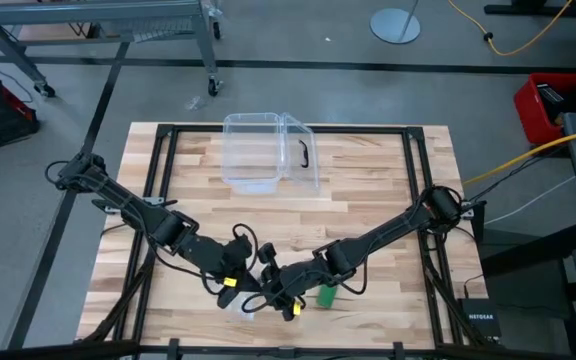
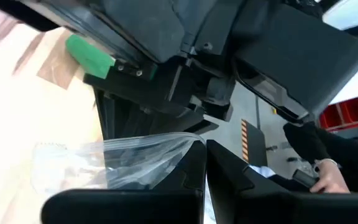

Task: Roll bandage
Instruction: Prepare the transparent zip bag

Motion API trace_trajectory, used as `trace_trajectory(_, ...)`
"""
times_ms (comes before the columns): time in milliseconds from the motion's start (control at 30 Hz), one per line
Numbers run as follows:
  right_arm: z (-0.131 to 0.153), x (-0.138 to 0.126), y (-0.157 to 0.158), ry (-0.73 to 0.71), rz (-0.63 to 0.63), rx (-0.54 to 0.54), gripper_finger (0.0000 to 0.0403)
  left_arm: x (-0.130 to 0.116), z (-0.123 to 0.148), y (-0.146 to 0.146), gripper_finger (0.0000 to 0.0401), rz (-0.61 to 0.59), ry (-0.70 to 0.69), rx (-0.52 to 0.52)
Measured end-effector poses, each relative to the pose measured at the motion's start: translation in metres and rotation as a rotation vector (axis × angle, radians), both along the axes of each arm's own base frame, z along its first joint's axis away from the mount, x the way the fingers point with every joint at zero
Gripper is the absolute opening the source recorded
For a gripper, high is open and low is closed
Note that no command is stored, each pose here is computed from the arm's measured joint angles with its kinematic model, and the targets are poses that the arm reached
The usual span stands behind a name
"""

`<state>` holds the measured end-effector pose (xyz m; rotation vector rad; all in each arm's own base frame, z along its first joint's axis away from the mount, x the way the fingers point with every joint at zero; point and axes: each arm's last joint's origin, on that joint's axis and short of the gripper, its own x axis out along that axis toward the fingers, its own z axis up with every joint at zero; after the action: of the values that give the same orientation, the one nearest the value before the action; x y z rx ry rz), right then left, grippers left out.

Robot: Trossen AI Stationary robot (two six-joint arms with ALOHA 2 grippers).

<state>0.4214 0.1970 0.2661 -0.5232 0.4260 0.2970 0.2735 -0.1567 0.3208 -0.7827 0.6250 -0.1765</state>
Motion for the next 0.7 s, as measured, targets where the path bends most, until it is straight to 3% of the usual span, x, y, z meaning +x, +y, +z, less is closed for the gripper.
trace_trajectory(400, 0.000, 0.002, -0.002, -0.033, -0.077, -0.024, 0.0049, 0.011, -0.017, -0.007, 0.0000, 0.018, 0.053, -0.005)
trace_trajectory(700, 0.000, 0.002, -0.002, -0.038, -0.078, -0.027, 0.0049, 0.015, -0.015, -0.013, 0.0000, -0.012, -0.004, -0.014)
